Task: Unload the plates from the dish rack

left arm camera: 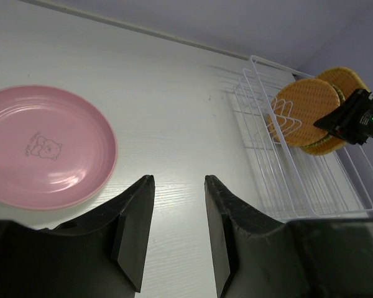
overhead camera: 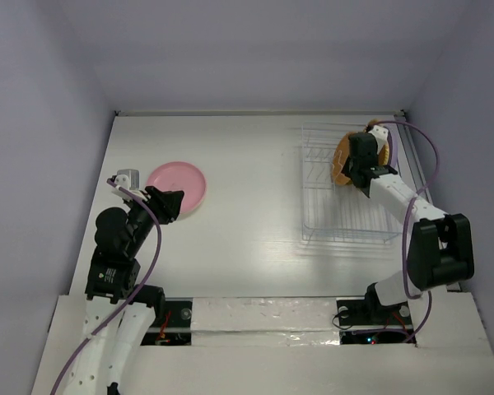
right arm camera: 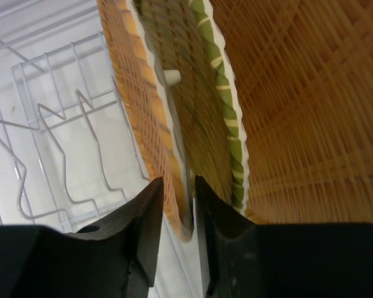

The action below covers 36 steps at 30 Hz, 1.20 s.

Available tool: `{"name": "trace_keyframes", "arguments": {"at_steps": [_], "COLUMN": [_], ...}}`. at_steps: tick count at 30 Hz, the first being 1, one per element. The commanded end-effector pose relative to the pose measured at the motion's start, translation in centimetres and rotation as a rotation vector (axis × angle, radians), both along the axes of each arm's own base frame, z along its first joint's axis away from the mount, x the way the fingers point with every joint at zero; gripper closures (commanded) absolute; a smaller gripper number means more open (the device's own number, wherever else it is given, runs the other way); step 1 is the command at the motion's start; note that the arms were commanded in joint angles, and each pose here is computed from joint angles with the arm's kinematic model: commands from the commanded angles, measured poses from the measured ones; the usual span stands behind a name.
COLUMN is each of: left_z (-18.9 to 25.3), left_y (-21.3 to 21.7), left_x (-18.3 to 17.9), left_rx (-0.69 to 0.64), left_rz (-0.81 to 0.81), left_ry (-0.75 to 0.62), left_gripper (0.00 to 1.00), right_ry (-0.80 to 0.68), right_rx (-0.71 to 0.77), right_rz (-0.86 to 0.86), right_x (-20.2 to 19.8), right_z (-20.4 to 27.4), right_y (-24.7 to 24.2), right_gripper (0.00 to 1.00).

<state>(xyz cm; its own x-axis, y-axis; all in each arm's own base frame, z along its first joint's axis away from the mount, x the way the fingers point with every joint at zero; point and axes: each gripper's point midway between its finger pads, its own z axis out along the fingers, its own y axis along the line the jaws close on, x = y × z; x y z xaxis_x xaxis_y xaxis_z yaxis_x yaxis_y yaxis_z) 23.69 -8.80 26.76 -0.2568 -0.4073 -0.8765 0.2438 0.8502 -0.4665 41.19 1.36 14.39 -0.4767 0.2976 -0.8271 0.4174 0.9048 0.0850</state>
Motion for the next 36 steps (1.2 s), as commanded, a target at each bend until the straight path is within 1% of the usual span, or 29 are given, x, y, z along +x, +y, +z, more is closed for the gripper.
{"name": "trace_keyframes", "arguments": {"at_steps": [1,2,3,4,7,10,17,21,24,25,29,33,35,36], "left_z": [1.7,1.7,1.8,1.8,1.9,2.1,2.0,2.0,1.9,1.9,2.0,2.0,2.0,2.0], "left_y": [-0.1,-0.1,-0.1,0.1,0.1,0.1,0.1,0.1,0.1,0.1,0.3,0.3,0.3,0.3], "left_x": [0.3,0.2,0.2,0.2,0.2,0.0,0.1,0.1,0.2,0.2,0.2,0.2,0.2,0.2], "left_rx": [-0.009,-0.009,-0.010,-0.008,-0.009,-0.010,-0.009,-0.009,-0.009,-0.009,-0.009,-0.009,-0.009,-0.007], "left_rz": [-0.004,-0.005,-0.007,0.002,0.002,0.001,0.001,0.002,-0.001,-0.001,0.010,0.008,0.010,0.010], "left_ry": [-0.056,-0.057,-0.060,-0.062,-0.065,-0.073,-0.071,-0.070,-0.065,-0.067,-0.070,-0.068,-0.068,-0.069], "left_gripper": [0.65,0.65,0.65,0.65,0.65,0.65,0.65,0.65,0.65,0.65,0.65,0.65,0.65,0.65], "right_ry": [-0.095,-0.097,-0.104,-0.121,-0.127,-0.150,-0.211,-0.316,-0.370,-0.406,-0.488,-0.519,-0.519,-0.502], "right_rx": [0.011,0.016,0.020,0.026,0.011,-0.001,-0.048,-0.009,0.038,0.061,0.154,0.234,0.283,0.305], "right_rz": [-0.019,-0.012,-0.009,-0.002,0.007,0.024,0.046,0.091,0.154,0.194,0.336,0.464,0.538,0.590], "right_x": [2.3,2.1,2.0,1.9,1.5,1.0,-0.8,-2.3,-3.1,-3.8,-5.2,-6.4,-6.7,-6.9], "right_z": [2.9,2.9,3.1,3.7,4.4,6.2,11.3,15.5,17.7,18.9,21.4,22.3,22.1,21.6], "right_y": [-0.4,-0.3,-0.2,-0.1,-0.3,-0.3,-1.0,-0.1,1.2,2.1,5.6,9.3,11.7,13.7], "right_gripper": [0.69,0.71,0.76,0.83,0.94,1.00,1.00,1.00,1.00,1.00,1.00,1.00,1.00,1.00]}}
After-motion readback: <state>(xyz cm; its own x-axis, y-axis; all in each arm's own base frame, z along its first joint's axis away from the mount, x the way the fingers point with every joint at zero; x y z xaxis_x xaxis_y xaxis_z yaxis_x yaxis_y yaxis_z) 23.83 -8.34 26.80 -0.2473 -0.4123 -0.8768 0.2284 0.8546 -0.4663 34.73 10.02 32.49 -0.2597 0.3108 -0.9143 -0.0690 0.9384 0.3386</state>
